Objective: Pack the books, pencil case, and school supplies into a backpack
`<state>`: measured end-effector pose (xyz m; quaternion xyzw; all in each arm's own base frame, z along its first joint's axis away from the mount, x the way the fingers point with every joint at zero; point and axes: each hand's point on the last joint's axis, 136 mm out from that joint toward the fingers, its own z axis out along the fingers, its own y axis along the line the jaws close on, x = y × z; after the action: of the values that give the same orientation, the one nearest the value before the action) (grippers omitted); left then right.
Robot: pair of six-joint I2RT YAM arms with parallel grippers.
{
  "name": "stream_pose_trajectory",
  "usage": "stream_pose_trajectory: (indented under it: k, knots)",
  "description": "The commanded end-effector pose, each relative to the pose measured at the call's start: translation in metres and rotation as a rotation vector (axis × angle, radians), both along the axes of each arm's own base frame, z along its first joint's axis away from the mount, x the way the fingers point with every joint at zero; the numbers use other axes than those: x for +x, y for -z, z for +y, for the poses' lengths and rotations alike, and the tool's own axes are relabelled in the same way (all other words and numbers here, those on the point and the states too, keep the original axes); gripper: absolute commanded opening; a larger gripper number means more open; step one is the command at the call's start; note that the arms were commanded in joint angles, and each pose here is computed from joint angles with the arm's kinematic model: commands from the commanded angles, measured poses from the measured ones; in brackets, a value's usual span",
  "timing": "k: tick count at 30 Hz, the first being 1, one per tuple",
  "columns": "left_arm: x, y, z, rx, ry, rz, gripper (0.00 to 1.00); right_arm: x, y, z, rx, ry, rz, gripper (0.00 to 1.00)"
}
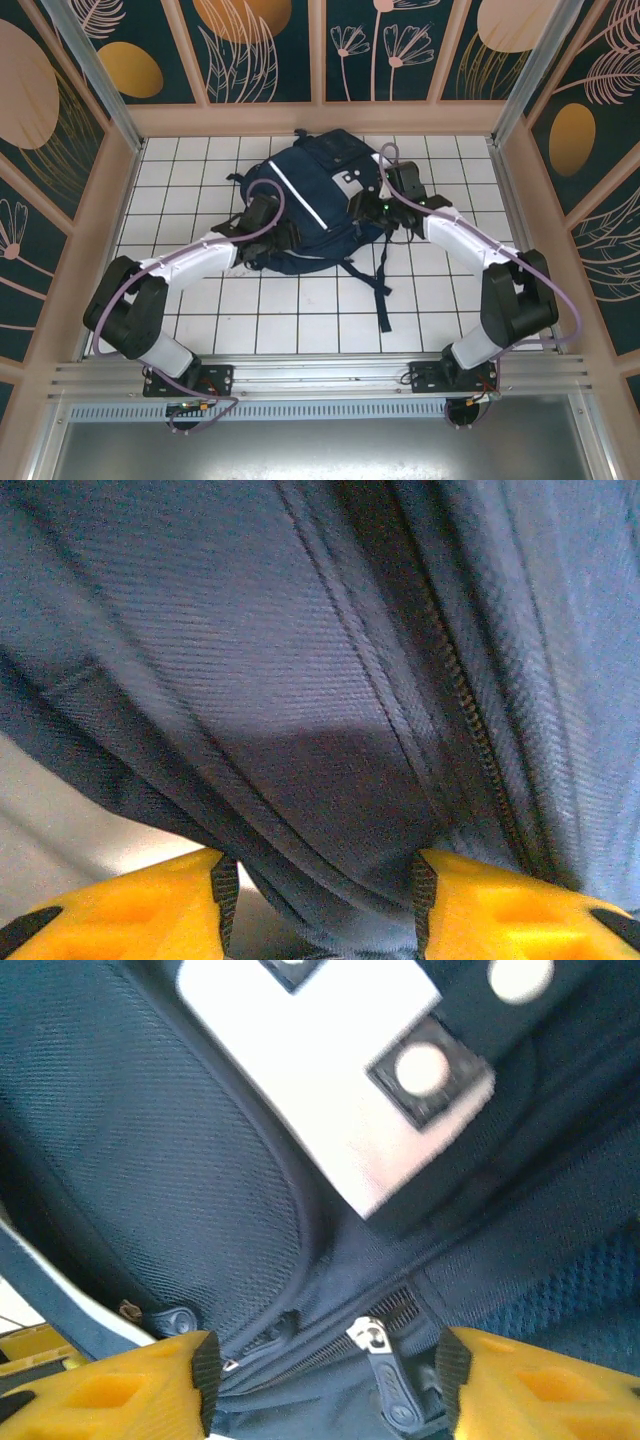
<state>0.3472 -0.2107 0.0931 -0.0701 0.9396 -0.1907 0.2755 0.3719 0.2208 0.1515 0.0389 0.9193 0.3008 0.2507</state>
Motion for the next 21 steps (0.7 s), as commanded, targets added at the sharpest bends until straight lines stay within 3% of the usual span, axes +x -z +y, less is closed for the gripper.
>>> stream_pose_trajectory:
  k: [1,11,13,21]
  knots:
    - [0.035,-0.023,0.039,-0.012,-0.111,-0.077,0.51,0.017,-0.006,0.016,0.025,-0.035,-0.013,0.57]
    - [0.018,-0.025,0.024,-0.179,-0.032,-0.042,0.51,0.042,0.015,0.058,0.125,-0.121,0.058,0.53]
    - [0.014,-0.020,0.022,-0.189,-0.024,-0.026,0.50,0.041,0.015,0.063,0.127,-0.140,0.056,0.46]
    - [0.014,-0.018,0.017,-0.225,-0.012,-0.026,0.47,0.045,0.013,0.081,0.109,-0.202,0.025,0.45]
